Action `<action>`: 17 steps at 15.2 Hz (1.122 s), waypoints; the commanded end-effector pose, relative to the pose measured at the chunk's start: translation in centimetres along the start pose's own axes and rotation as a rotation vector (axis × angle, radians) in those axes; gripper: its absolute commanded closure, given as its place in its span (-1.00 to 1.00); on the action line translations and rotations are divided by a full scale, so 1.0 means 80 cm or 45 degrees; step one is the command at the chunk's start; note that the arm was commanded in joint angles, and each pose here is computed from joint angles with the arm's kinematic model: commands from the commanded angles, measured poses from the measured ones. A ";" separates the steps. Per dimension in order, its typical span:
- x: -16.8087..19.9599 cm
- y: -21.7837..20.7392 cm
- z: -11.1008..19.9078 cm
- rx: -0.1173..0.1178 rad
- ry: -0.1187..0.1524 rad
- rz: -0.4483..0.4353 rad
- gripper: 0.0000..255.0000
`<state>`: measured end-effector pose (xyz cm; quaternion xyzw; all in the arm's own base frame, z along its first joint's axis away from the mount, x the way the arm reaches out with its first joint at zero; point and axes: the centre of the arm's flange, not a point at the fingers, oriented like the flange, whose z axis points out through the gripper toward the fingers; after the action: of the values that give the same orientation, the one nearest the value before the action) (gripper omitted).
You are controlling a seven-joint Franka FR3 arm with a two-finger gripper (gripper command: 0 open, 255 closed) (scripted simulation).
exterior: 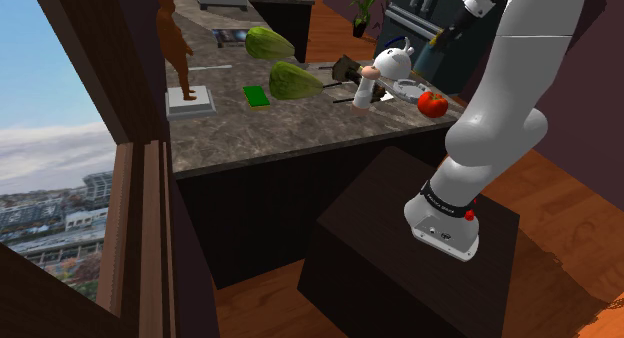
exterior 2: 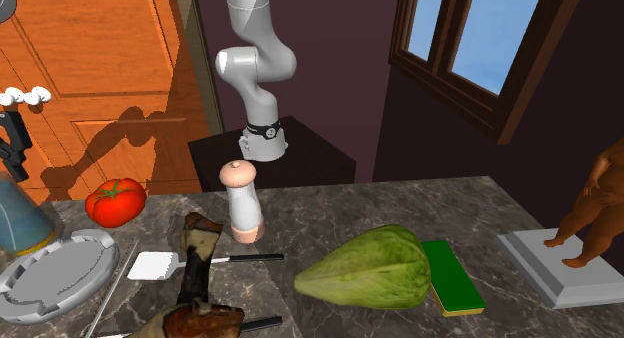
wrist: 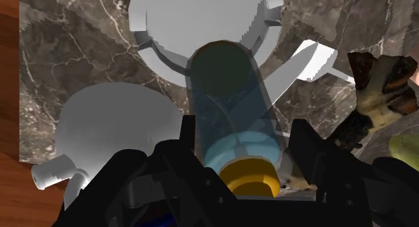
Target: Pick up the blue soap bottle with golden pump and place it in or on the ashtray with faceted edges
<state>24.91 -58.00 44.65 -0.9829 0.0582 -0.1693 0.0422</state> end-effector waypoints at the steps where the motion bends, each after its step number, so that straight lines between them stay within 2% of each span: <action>1: -0.004 0.002 0.013 -0.001 0.000 0.000 1.00; 12: -0.029 0.010 0.084 -0.001 0.000 0.000 1.00; 17: -0.029 0.010 0.084 -0.001 0.000 0.000 1.00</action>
<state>24.96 -58.05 37.49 -0.9829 0.0581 -0.1693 0.0421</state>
